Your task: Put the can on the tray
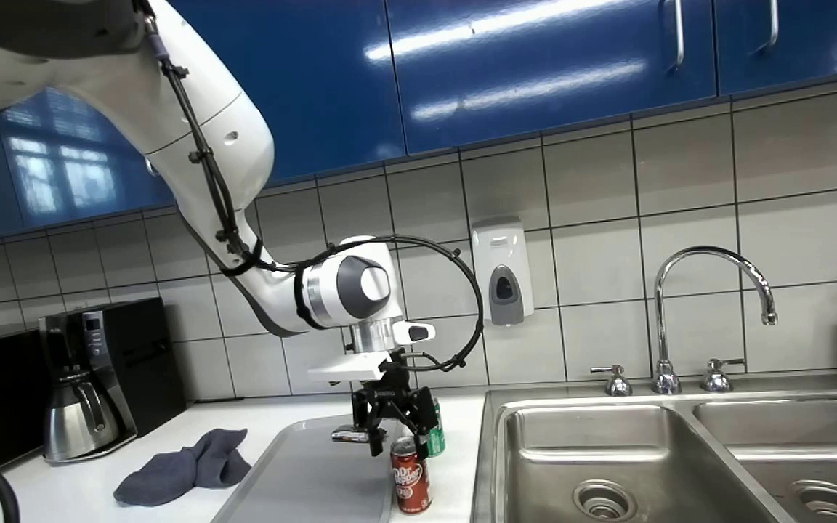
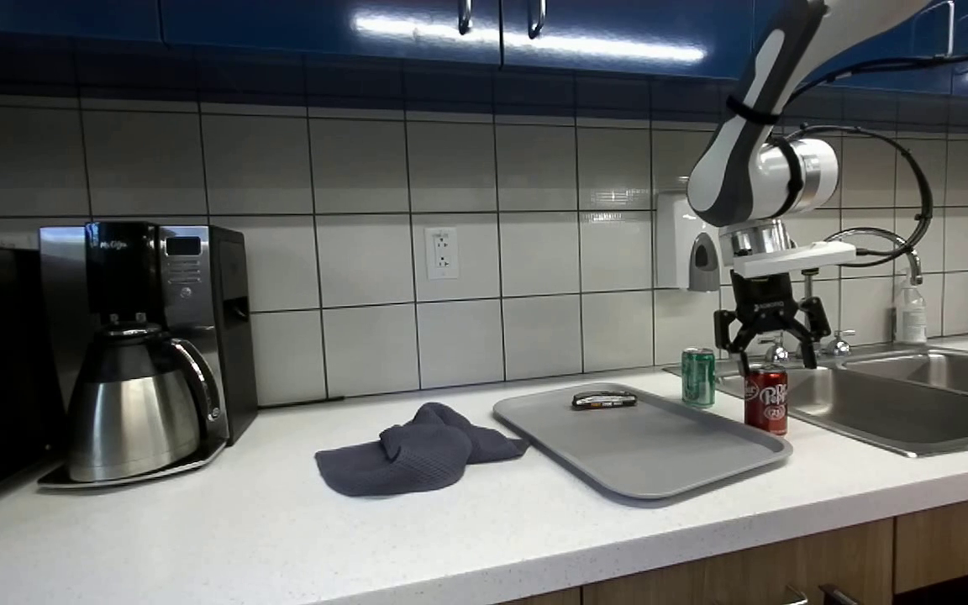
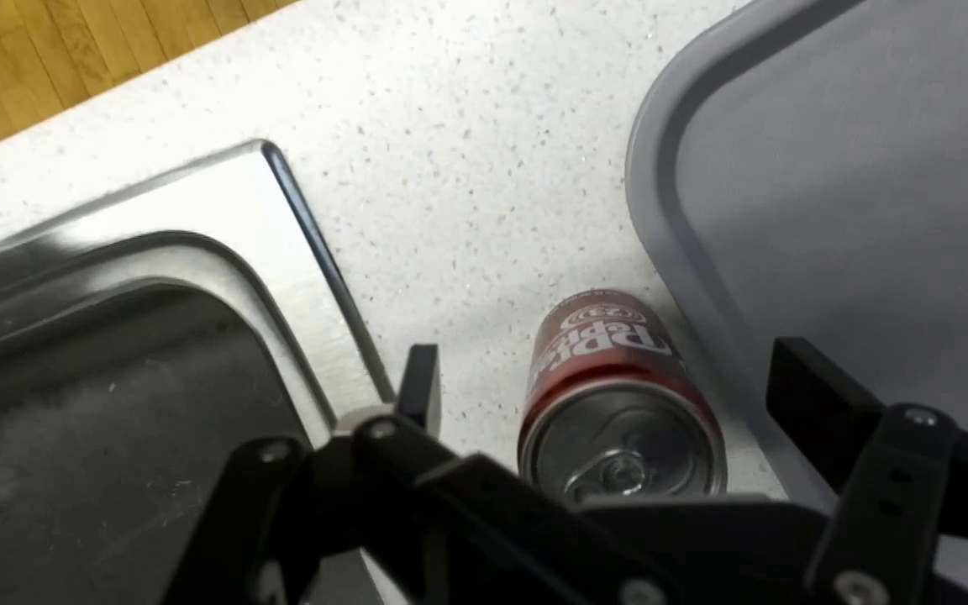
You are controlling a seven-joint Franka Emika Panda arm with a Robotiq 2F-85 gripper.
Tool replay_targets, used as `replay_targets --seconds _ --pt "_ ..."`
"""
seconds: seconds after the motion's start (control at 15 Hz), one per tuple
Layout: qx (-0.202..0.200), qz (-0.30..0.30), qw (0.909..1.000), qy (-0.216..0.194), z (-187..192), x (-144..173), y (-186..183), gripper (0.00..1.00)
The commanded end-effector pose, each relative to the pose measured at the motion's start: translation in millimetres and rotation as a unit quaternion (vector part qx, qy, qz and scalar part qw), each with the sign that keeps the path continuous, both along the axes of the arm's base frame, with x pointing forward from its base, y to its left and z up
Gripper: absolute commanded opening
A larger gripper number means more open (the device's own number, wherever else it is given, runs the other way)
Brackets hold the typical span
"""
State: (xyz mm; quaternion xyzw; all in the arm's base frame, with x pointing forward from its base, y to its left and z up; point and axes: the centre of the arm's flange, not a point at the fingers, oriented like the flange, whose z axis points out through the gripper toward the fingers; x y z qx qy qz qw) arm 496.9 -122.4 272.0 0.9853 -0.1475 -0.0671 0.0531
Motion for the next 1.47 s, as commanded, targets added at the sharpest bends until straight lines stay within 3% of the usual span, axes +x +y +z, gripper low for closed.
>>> replay_targets --seconds 0.0,1.13,1.2,1.27,1.4 --pt "0.007 0.015 0.9998 -0.006 -7 22 -7 1.0" --pt "0.011 0.043 0.9989 0.012 -31 28 -3 1.0" --pt "0.009 0.047 0.9988 0.01 -31 27 -4 0.75" --pt "0.01 0.049 0.9987 0.01 -31 27 -4 0.74" --pt "0.01 0.051 0.9986 0.01 -30 26 -3 0.58"
